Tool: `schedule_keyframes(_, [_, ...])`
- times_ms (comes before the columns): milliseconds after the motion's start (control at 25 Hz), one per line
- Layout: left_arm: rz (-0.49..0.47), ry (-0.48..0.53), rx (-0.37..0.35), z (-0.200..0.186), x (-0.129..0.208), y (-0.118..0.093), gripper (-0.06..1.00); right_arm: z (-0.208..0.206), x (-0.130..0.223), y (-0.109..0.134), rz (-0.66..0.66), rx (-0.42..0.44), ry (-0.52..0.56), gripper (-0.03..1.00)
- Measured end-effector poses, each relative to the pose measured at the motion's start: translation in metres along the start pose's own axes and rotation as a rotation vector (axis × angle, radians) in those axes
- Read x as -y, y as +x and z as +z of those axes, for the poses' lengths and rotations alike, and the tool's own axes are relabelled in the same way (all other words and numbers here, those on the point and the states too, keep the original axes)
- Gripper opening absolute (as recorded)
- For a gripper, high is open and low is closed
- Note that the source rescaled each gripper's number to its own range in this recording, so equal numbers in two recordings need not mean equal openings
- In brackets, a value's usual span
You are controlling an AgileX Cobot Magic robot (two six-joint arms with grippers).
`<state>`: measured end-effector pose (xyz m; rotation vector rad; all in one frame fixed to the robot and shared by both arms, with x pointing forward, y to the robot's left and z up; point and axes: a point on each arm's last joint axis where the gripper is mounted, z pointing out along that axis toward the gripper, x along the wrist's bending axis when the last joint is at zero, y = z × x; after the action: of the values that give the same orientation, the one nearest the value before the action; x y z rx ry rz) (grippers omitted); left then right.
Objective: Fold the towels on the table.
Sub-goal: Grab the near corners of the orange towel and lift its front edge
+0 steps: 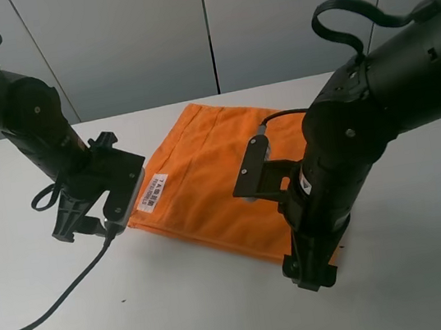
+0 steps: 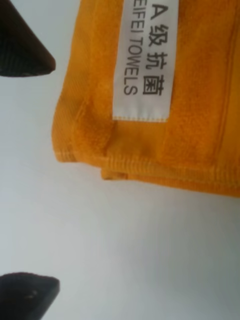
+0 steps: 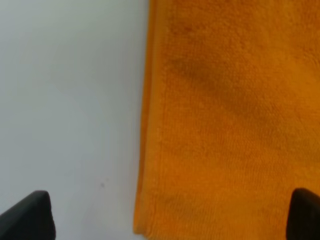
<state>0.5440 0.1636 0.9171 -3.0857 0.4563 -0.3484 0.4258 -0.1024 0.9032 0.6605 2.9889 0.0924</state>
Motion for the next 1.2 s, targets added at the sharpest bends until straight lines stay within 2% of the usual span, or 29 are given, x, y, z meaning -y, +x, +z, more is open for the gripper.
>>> schedule_keyframes(240, [-0.042, -0.042, 0.008, 0.003, -0.004, 0.000, 1.00, 0.006, 0.000, 0.000, 0.034, 0.005, 0.019, 1.00])
schedule_keyframes(480, [0.027, -0.050, 0.051, 0.010, -0.004, -0.012, 1.00, 0.010, 0.002, 0.001, 0.045, 0.006, 0.034, 1.00])
schedule_keyframes(680, [0.031, -0.050, 0.052, 0.012, -0.004, -0.013, 1.00, 0.017, 0.005, 0.002, 0.057, 0.001, 0.061, 1.00])
schedule_keyframes(920, [0.033, -0.045, 0.092, 0.025, -0.005, -0.016, 1.00, 0.017, 0.003, 0.001, 0.045, 0.014, 0.041, 1.00])
schedule_keyframes(1200, [0.033, -0.046, 0.088, 0.037, -0.006, -0.015, 1.00, 0.030, 0.004, 0.001, 0.040, 0.004, 0.078, 1.00])
